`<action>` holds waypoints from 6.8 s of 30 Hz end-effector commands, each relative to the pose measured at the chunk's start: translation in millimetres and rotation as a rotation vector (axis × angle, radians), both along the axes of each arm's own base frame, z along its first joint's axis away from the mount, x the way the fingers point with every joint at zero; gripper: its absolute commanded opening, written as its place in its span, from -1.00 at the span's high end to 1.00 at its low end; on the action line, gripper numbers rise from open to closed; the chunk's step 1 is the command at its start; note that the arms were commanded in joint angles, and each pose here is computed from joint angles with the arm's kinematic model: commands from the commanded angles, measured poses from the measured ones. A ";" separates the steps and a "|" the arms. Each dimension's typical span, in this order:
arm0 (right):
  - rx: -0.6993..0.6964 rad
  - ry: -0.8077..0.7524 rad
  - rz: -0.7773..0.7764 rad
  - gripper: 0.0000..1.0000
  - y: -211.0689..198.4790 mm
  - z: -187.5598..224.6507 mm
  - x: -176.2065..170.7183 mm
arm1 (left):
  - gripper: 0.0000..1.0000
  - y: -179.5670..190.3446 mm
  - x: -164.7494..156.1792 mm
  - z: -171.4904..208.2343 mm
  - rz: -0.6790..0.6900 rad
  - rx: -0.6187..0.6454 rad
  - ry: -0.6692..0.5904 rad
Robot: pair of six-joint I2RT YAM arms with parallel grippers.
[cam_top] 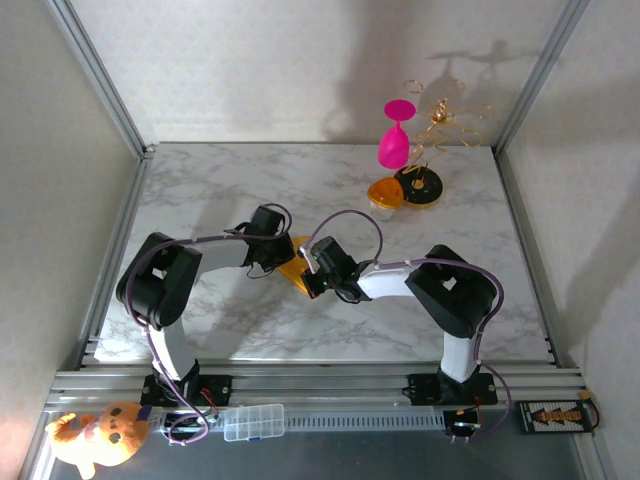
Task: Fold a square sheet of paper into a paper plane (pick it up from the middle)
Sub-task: Third fold the triangle at the center of the table.
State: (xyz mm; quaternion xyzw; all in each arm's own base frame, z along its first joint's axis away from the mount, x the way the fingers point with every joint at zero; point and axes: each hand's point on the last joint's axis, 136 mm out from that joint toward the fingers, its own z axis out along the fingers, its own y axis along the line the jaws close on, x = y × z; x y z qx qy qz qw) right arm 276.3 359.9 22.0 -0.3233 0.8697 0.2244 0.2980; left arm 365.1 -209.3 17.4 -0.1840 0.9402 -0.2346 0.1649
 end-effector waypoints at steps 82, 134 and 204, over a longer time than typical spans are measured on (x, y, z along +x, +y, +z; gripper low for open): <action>-0.025 0.074 -0.071 0.84 -6.5 -8.3 2.9 | 0.90 7.0 -73.7 -27.9 0.227 -0.205 0.142; 0.066 0.439 -0.043 0.92 3.0 -3.5 -27.6 | 0.90 8.1 -75.2 -30.6 0.210 -0.128 0.179; -0.013 0.496 -0.029 0.87 -14.1 -10.6 -45.0 | 0.87 31.2 -29.1 -28.6 -0.015 0.056 0.011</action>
